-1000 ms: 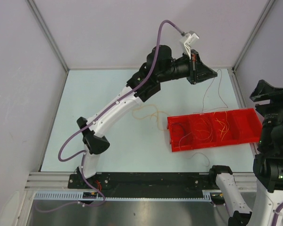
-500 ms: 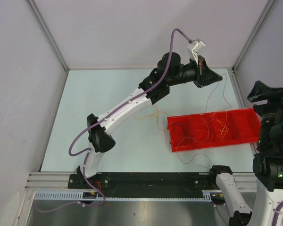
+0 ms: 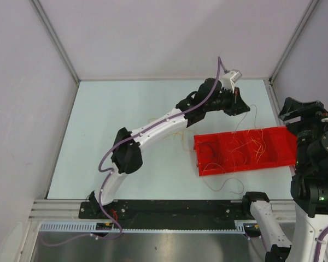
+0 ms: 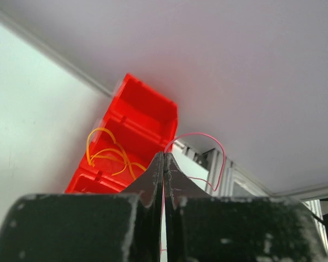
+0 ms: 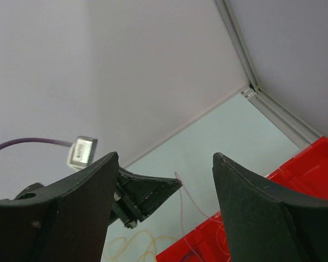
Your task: Untangle the cables
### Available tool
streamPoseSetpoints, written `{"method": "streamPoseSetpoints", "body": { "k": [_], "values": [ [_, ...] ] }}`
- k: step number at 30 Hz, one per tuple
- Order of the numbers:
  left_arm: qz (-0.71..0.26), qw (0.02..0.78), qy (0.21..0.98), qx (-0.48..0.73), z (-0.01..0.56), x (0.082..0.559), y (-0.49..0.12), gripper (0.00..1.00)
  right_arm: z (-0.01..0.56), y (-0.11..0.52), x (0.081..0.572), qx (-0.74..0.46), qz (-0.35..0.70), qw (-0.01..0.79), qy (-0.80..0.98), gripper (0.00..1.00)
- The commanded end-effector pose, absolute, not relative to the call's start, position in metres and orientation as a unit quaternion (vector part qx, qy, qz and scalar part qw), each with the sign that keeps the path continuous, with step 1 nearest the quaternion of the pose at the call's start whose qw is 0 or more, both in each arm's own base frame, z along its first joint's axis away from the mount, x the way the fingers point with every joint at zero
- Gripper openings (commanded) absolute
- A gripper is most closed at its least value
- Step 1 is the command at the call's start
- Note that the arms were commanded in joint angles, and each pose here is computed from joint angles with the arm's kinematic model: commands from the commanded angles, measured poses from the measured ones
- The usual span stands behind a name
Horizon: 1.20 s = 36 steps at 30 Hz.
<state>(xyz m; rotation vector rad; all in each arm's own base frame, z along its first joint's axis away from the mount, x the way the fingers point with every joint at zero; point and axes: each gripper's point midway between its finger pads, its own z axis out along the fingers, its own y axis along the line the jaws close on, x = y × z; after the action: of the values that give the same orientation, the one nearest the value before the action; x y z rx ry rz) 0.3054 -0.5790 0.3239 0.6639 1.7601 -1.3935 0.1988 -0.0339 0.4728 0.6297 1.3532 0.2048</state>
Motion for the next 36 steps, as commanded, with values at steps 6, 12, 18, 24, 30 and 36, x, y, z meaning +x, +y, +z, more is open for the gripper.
{"method": "streamPoseSetpoints", "body": {
  "k": [6, 12, 18, 24, 30, 36],
  "values": [
    [-0.505, 0.395, 0.727, 0.246, 0.268, 0.332, -0.580, 0.00, 0.460, -0.022, 0.205, 0.259, 0.109, 0.717, 0.638, 0.74],
    [-0.478, 0.376, 0.759, 0.233, 0.229, 0.346, -0.573, 0.00, 0.448, -0.014, 0.212, 0.253, 0.126, 0.702, 0.654, 0.74],
    [-0.420, 0.387, 0.798, 0.193, 0.212, 0.359, -0.549, 0.00, 0.441, -0.008, 0.218, 0.244, 0.137, 0.693, 0.664, 0.74],
    [-0.399, 0.421, 0.791, 0.193, 0.244, 0.355, -0.526, 0.00, 0.425, 0.004, 0.231, 0.226, 0.152, 0.666, 0.695, 0.74],
    [-0.330, 0.429, 0.818, 0.195, 0.235, 0.349, -0.504, 0.00, 0.402, 0.009, 0.238, 0.221, 0.157, 0.638, 0.721, 0.72],
    [-0.329, 0.444, 0.807, 0.207, 0.251, 0.337, -0.500, 0.00, 0.323, 0.010, 0.260, 0.242, 0.134, 0.537, 0.797, 0.72]
  ]
}}
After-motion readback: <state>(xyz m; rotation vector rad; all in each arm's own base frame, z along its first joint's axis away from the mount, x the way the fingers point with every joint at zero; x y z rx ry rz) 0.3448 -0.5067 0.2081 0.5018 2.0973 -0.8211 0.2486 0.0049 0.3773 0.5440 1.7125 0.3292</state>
